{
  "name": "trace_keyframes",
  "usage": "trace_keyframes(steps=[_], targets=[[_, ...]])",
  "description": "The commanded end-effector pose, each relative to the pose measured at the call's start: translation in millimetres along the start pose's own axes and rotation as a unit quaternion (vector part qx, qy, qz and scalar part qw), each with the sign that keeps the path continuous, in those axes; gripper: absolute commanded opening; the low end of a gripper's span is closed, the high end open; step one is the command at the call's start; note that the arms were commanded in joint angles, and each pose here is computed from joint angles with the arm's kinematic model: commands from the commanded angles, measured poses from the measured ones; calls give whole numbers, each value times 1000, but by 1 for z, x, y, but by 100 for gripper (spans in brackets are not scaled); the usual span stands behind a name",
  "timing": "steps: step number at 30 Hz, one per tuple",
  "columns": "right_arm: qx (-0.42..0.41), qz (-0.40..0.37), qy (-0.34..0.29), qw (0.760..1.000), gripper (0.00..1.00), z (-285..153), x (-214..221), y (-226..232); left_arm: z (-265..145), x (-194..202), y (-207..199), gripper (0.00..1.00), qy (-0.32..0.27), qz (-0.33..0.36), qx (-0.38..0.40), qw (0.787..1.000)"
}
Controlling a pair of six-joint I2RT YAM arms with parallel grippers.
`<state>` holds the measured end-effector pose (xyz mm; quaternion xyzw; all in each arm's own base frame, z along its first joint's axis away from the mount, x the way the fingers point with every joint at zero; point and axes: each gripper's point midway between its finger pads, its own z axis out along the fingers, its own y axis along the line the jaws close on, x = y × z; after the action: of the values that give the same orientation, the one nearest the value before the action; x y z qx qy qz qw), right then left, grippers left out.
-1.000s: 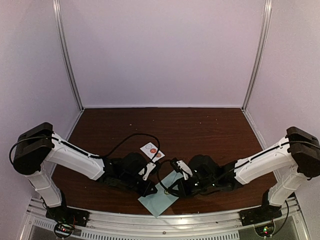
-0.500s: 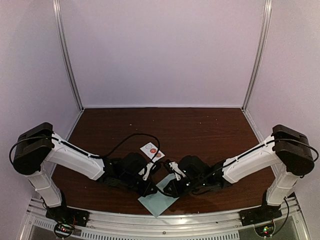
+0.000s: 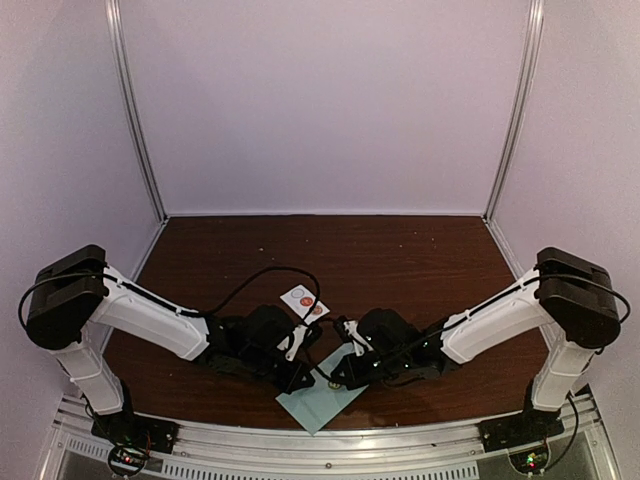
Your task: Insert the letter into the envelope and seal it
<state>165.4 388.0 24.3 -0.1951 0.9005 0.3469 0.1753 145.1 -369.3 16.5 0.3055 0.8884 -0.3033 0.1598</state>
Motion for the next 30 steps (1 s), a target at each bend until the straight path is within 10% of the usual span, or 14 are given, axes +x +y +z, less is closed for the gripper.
trace_keyframes(steps=[1,24,28,30], targets=[[49,26,9,998,0,4,9,-32,0,18,17,0,26,-6,-36,999],[41,22,26,999,0,-14,25,-36,-3,13,18,0,13,-11,-45,999],[-31,16,-4,999,2,-29,2,3,-21,-17,9,19,-28,-3,-56,998],[-62,12,-32,997,19,-44,-17,24,-41,-46,-2,33,-72,4,-58,996]])
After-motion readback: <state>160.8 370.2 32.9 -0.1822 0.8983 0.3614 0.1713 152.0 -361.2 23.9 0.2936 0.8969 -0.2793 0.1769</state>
